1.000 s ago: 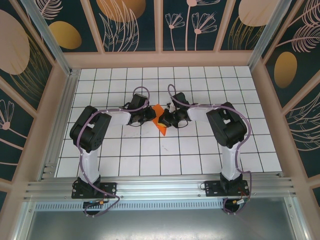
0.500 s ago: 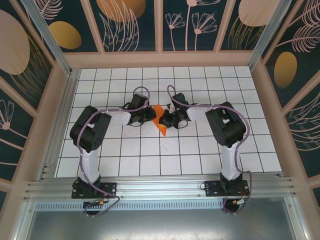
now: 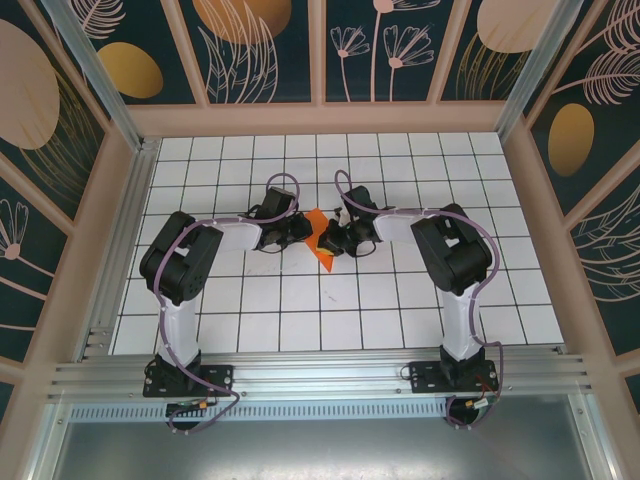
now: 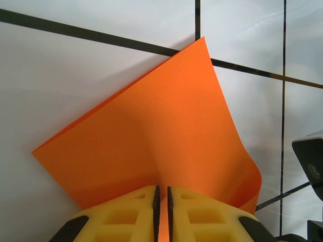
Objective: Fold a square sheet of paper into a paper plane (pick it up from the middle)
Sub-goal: Third fold the triangle at the center of the table.
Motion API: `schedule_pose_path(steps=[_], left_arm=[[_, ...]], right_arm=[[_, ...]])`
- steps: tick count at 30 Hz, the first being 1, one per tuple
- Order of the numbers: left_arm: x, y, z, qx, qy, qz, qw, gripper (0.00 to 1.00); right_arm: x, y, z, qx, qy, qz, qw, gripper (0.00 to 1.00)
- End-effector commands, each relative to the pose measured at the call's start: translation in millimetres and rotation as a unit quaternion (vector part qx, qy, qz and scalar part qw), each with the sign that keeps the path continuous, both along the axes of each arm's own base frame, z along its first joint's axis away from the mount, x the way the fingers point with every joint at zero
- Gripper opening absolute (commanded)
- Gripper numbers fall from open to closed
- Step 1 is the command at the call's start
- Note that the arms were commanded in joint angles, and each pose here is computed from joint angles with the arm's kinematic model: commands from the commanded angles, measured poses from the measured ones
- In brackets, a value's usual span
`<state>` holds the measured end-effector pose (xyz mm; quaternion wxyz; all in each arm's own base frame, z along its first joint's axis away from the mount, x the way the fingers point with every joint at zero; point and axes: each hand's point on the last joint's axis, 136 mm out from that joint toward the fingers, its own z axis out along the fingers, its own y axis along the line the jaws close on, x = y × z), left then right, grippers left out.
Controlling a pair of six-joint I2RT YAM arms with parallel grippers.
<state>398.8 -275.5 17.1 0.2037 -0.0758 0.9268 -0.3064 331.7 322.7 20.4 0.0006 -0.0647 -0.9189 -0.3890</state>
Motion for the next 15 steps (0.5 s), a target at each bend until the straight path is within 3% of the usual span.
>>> schedule_pose_path(steps=[1,6,10,15], left_arm=[[-14,3,-22,0.013,0.031,-0.011,0.999,0.15],[-13,3,-19,0.013,0.030,-0.010,0.999,0.15],[-10,2,-6,0.010,0.019,-0.009,1.000,0.15],[-5,5,15,0.013,-0.002,-0.004,1.000,0.15]], right_arm=[[-1,-4,-13,-0.020,0.012,-0.009,1.000,0.13],[-4,-6,-18,-0.026,0.018,-0.011,0.999,0.30],[-5,-7,-20,-0.025,0.020,-0.011,0.999,0.30],[-7,-9,-23,-0.028,0.021,-0.012,0.999,0.21]])
